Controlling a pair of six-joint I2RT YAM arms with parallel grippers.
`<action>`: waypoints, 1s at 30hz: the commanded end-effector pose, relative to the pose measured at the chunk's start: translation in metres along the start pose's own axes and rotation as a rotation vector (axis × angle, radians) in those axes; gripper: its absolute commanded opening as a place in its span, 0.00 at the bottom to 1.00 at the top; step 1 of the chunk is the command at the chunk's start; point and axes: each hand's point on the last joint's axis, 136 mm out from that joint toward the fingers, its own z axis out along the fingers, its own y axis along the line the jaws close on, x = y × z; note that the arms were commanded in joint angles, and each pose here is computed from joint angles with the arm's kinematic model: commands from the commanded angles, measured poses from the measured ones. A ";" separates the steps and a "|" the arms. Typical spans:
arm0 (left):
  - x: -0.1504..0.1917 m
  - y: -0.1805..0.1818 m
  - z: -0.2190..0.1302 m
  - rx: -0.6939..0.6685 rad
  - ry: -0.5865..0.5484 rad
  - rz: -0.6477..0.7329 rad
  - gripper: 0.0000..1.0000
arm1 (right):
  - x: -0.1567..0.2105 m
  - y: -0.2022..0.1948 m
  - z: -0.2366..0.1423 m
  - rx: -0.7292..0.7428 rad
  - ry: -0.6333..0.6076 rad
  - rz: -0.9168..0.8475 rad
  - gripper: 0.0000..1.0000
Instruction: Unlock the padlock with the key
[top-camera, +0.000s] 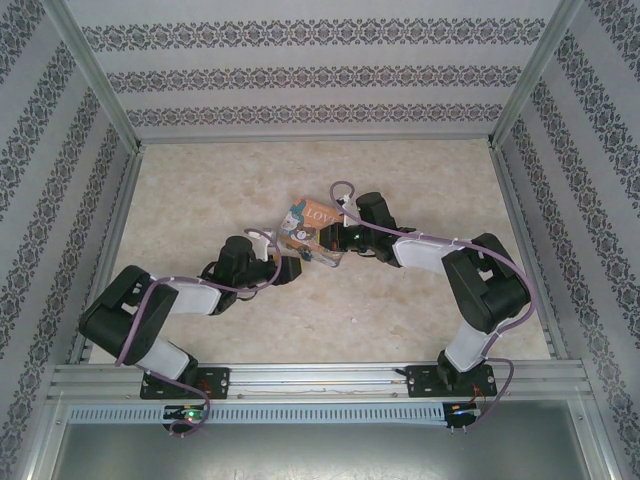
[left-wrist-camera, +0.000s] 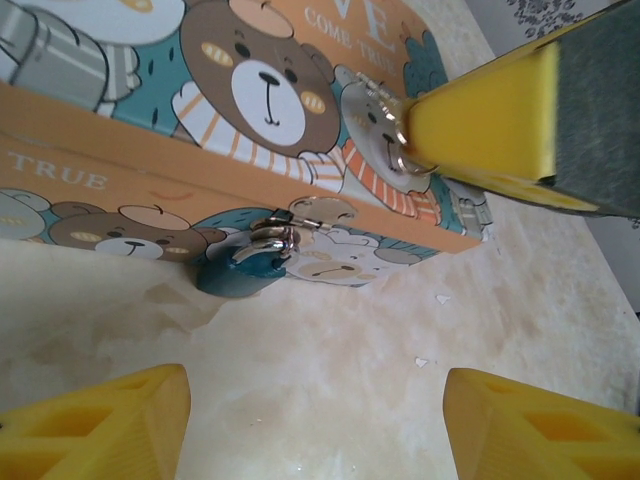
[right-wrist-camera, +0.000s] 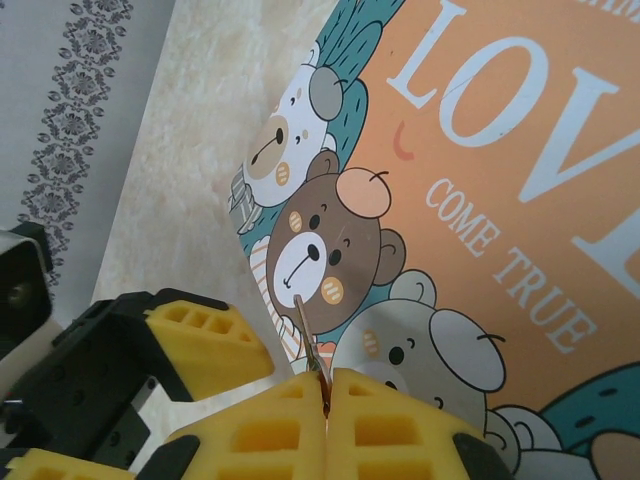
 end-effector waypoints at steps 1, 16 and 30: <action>-0.019 -0.016 0.009 0.055 -0.061 0.067 0.67 | 0.024 -0.024 0.006 0.035 0.065 0.051 0.00; -0.016 -0.008 0.031 0.053 -0.058 0.036 0.64 | 0.028 -0.029 0.006 0.058 0.078 0.053 0.00; -0.016 0.010 0.050 0.019 -0.082 0.050 0.61 | 0.026 -0.027 0.003 0.060 0.078 0.040 0.00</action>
